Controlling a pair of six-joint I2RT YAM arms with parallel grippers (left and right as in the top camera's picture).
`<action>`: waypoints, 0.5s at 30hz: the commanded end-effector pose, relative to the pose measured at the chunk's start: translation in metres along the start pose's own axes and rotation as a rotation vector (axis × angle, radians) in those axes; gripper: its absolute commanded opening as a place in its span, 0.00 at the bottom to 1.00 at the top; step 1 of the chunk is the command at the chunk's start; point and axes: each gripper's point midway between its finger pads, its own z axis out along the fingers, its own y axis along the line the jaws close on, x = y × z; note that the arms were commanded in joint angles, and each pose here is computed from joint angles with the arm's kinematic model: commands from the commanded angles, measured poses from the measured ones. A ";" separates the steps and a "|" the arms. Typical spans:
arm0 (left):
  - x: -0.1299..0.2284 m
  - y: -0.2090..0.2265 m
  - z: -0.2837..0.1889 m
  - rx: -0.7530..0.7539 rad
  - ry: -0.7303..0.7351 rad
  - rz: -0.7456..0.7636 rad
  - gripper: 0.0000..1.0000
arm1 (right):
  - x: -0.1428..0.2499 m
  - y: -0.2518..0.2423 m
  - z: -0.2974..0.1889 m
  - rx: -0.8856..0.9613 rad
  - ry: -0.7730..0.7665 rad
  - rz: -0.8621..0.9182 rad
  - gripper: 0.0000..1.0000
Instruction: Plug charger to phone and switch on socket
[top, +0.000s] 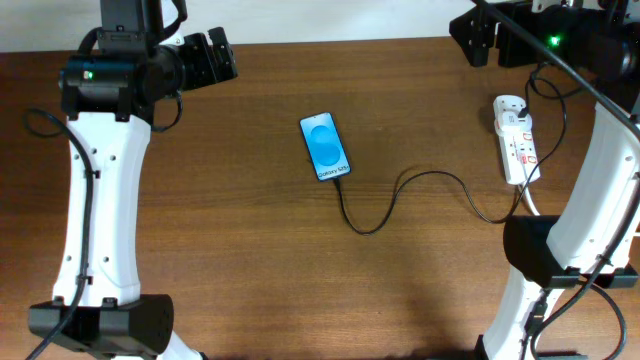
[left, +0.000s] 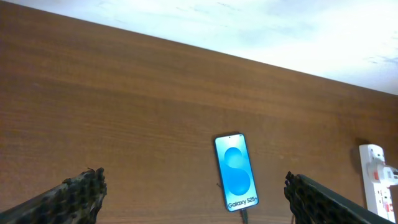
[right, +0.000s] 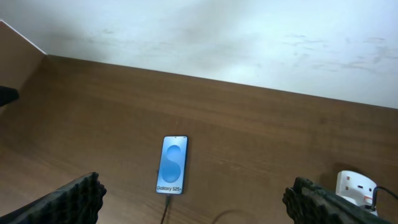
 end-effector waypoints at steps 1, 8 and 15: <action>-0.004 -0.001 -0.005 0.008 -0.015 0.011 0.99 | -0.002 0.010 -0.008 -0.029 -0.018 -0.021 0.98; -0.004 -0.001 -0.005 0.008 -0.015 0.011 0.99 | -0.001 -0.009 -0.008 0.080 -0.011 -0.020 0.98; -0.004 -0.001 -0.005 0.008 -0.015 0.011 0.99 | 0.004 -0.037 -0.007 0.233 0.021 -0.013 0.98</action>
